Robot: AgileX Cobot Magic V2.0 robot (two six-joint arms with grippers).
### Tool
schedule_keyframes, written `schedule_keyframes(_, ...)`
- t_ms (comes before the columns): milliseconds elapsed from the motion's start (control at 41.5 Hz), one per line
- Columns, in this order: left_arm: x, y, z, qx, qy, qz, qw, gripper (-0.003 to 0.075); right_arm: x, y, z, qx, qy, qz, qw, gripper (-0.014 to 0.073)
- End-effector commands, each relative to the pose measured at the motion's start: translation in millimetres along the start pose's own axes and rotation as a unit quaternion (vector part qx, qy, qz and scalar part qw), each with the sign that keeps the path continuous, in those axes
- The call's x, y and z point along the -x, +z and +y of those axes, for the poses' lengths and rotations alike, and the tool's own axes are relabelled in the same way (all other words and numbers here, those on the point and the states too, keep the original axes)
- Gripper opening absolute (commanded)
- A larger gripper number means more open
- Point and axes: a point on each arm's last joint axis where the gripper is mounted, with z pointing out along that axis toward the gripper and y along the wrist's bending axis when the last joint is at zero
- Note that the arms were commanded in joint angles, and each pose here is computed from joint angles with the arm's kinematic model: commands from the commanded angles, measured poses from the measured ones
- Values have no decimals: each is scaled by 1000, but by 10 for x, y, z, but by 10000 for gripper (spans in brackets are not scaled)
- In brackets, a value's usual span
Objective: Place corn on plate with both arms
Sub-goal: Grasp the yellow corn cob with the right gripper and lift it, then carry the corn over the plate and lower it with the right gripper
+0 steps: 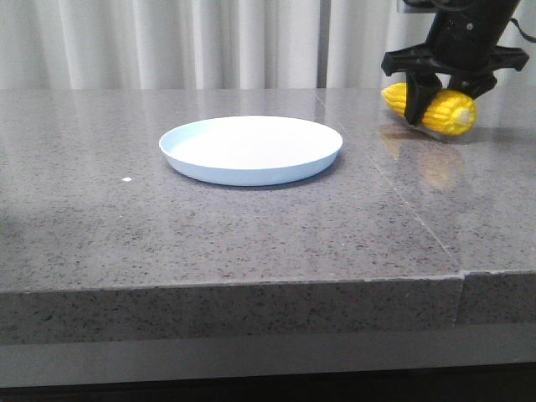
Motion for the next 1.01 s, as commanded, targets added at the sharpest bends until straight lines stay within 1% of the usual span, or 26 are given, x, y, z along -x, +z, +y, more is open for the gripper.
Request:
schedule_keyframes(0,116,-92,-6,-1,-6,-50,999,355,197,-689,191,14,-23,-78,997,224)
schedule_keyframes(145,116,-92,-6,-1,-6,-50,999,355,185,-1086,548,41,-68,-107,991,224)
schedule_keyframes(265,116,-92,-6,-1,-6,-50,999,355,144,-1359,832,70,-92,-130,985,224)
schedule_keyframes(337,116,-92,-6,-1,-6,-50,999,355,103,-1453,999,93,-101,-134,981,224)
schedule_keyframes(458,116,-92,-6,-1,-6,-50,999,355,4,-1496,1301,130,-118,-122,977,224)
schedule_keyframes(578,116,-92,-6,-1,-6,-50,999,355,-120,-1416,1570,161,-107,-118,974,224)
schedule_keyframes(699,116,-92,-6,-1,-6,-50,999,355,-262,-1261,1744,179,-79,-119,973,224)
schedule_keyframes(867,116,-92,-6,-1,-6,-50,999,355,-403,-992,1823,198,-3,-142,970,225)
schedule_keyframes(916,116,-92,-6,-1,-6,-50,999,355,-422,-928,1824,201,14,-149,968,225)
schedule_keyframes(988,116,-92,-6,-1,-6,-50,999,355,-451,-823,1830,202,25,-155,967,225)
